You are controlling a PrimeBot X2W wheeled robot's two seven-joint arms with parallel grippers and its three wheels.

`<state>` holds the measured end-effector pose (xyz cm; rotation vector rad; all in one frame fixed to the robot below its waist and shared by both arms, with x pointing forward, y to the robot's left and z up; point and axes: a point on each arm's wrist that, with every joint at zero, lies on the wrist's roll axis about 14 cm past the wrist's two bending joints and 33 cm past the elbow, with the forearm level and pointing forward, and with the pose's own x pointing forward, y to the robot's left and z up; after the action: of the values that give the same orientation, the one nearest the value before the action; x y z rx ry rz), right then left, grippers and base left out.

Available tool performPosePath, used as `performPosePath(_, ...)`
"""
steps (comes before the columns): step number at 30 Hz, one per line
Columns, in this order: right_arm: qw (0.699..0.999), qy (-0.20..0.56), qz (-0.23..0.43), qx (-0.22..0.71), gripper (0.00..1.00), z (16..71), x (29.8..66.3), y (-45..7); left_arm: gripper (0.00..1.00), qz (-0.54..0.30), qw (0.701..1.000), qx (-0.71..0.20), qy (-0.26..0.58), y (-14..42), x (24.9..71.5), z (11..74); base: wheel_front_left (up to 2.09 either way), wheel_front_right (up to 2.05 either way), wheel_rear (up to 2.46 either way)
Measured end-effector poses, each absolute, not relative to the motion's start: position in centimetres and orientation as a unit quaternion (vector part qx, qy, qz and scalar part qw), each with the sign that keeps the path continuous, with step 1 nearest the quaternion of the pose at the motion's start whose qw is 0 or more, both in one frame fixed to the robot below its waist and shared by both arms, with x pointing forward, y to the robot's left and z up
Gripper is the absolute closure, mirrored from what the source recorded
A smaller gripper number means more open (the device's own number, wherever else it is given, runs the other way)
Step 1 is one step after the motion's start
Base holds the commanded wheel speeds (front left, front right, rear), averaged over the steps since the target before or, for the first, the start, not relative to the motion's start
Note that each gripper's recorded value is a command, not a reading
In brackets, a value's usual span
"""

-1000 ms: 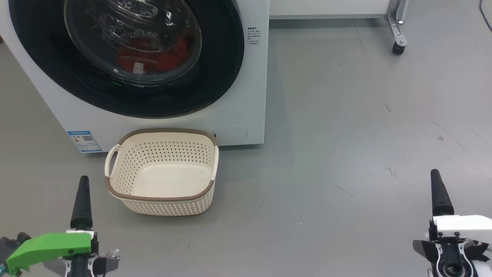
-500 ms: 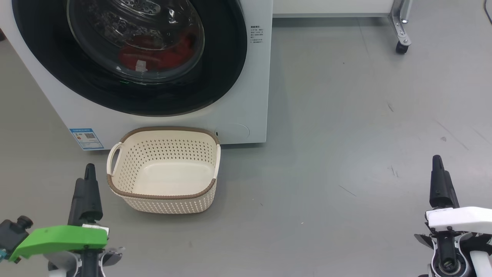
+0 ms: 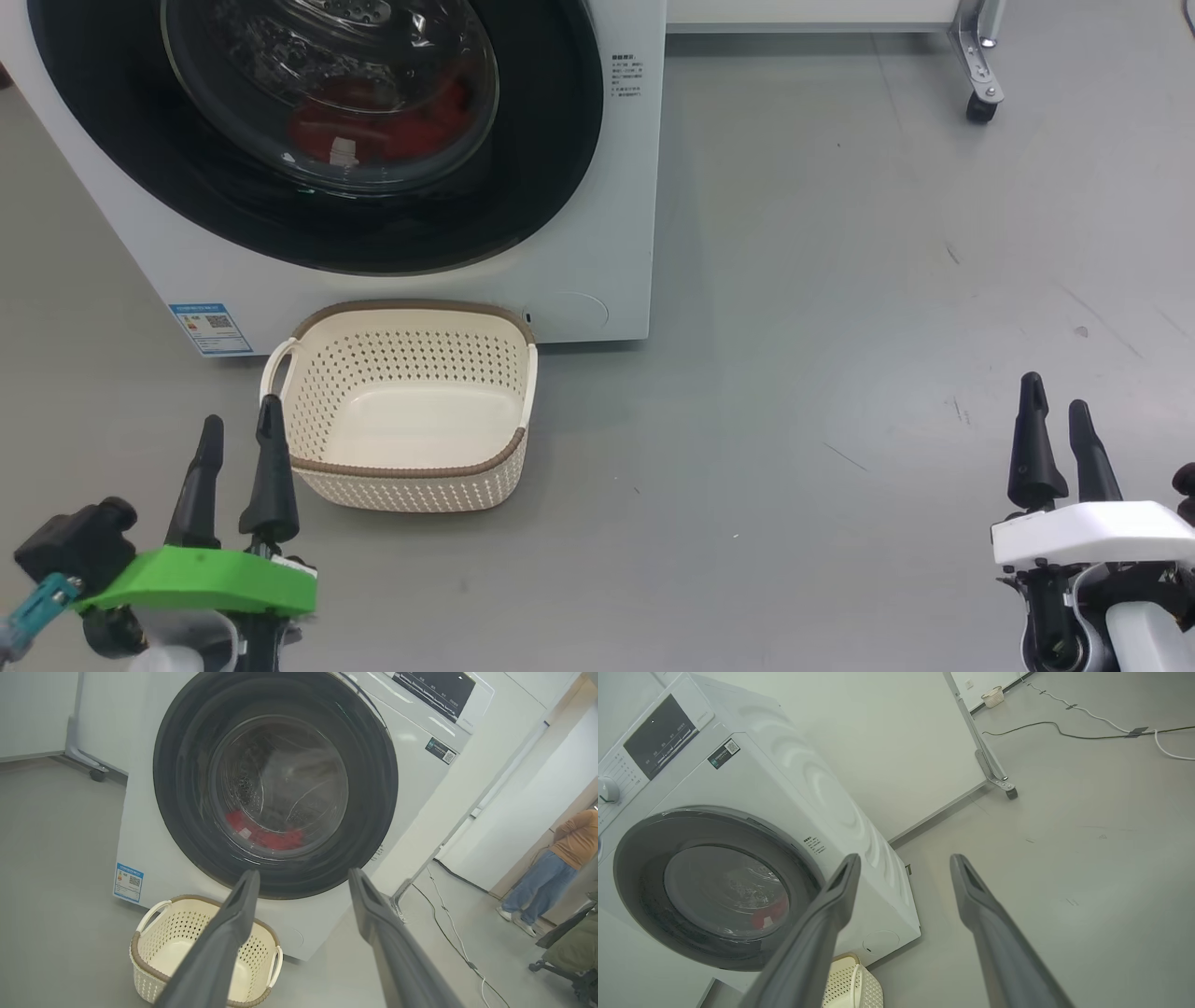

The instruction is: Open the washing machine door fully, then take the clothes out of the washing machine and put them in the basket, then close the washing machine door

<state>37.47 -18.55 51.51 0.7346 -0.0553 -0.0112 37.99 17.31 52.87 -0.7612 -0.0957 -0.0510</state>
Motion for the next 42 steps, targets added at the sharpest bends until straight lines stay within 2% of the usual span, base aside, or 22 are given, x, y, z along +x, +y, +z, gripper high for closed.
performPosePath(3, 0.942, -0.025, -0.004, 0.335, 0.00, 51.4, 37.5, -18.2, 0.00, -0.039, 0.946, -0.319, -0.044, 16.8, 37.9, 52.8, 0.00, 0.00, 0.00)
performPosePath(9, 0.958, -0.022, 0.003, 0.285, 0.00, 51.2, 37.5, -17.5, 0.00, -0.058, 0.965, -0.252, -0.039, 15.5, 37.7, 52.5, 0.00, 0.00, 0.00)
performPosePath(18, 0.978, -0.020, 0.019, 0.207, 0.00, 50.9, 37.3, -16.4, 0.00, -0.084, 0.986, -0.145, -0.016, 13.7, 36.9, 50.6, 0.00, 0.00, 0.00)
performPosePath(27, 0.992, 0.013, 0.037, 0.123, 0.00, 48.7, 36.5, -15.1, 0.00, -0.089, 0.994, -0.065, 0.009, 12.9, 36.0, 48.3, 0.00, 0.00, 0.00)
performPosePath(32, 0.995, 0.018, 0.043, 0.094, 0.00, 48.4, 36.4, -14.7, 0.00, -0.078, 0.995, -0.046, 0.030, 13.1, 35.3, 46.6, 0.00, 0.00, 0.00)
performPosePath(42, 0.994, 0.027, 0.042, 0.094, 0.00, 47.8, 36.3, -14.6, 0.00, -0.071, 0.995, -0.048, 0.042, 13.2, 35.1, 45.9, 0.00, 0.00, 0.00)
